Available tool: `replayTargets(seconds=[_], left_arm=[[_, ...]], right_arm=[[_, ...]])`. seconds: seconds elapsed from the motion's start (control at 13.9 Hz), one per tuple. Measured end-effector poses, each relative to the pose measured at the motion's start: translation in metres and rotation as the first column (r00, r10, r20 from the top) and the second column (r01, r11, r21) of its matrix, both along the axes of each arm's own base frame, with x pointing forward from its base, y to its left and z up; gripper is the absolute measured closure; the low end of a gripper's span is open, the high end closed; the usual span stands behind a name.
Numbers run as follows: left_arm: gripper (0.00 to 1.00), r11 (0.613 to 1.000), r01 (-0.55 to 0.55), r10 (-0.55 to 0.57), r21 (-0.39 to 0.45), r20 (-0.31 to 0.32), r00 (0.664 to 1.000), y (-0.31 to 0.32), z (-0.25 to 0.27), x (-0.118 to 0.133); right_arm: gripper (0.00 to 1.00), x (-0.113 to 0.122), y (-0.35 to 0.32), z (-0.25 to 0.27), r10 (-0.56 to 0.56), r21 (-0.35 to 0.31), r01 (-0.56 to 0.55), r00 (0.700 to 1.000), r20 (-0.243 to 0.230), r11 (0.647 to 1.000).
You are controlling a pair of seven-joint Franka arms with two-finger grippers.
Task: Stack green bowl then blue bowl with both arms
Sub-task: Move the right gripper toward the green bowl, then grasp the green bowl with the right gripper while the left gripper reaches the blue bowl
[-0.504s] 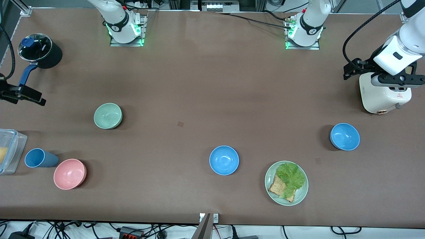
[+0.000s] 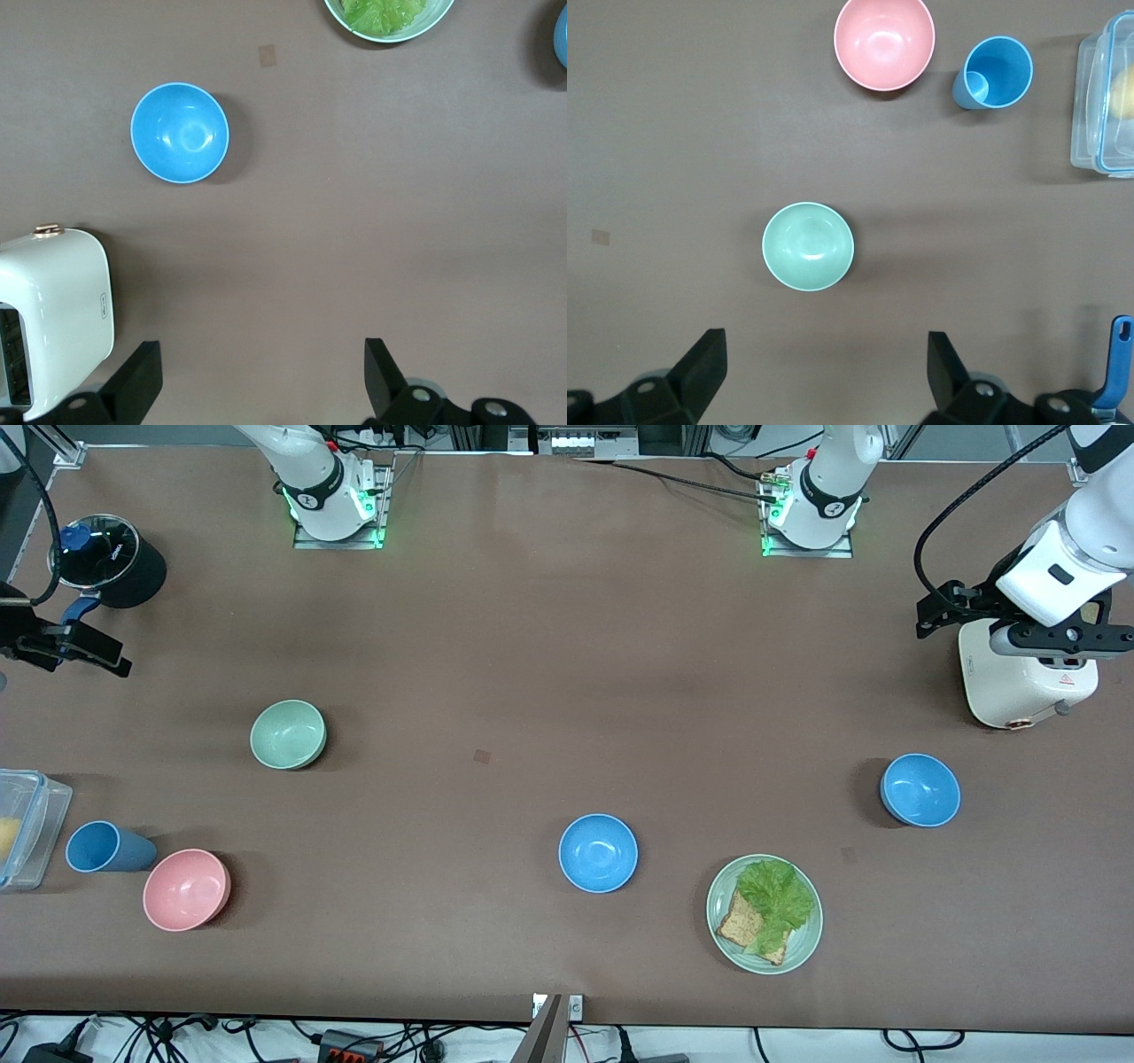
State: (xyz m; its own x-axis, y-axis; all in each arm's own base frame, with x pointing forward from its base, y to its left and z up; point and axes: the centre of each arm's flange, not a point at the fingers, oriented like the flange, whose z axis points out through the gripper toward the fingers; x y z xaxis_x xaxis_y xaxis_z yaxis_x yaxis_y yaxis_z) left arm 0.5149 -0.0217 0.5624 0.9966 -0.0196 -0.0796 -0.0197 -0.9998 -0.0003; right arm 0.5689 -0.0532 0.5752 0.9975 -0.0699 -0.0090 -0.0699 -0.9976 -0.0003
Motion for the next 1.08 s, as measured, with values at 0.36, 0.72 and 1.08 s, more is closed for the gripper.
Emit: replayTargets(seconds=[0.36, 0.72, 1.08], left_arm=[[0.0, 1.0, -0.001, 0.001, 0.0, -0.009, 1.0, 0.001, -0.002, -0.001], [0.0, 1.0, -0.008, 0.008, 0.0, -0.02, 1.0, 0.004, -0.006, 0.0], [0.0, 0.989, -0.148, 0.147, -0.008, -0.08, 0.986, 0.079, -0.07, 0.024]], right_arm=[[0.0, 0.005, -0.002, -0.024, 0.003, -0.018, -0.003, 0.999, -0.035, 1.0], [0.0, 0.042, -0.001, -0.138, 0.011, -0.035, -0.016, 0.989, -0.148, 0.999], [0.0, 0.037, -0.001, -0.264, 0.016, -0.033, -0.025, 0.968, -0.249, 0.999]])
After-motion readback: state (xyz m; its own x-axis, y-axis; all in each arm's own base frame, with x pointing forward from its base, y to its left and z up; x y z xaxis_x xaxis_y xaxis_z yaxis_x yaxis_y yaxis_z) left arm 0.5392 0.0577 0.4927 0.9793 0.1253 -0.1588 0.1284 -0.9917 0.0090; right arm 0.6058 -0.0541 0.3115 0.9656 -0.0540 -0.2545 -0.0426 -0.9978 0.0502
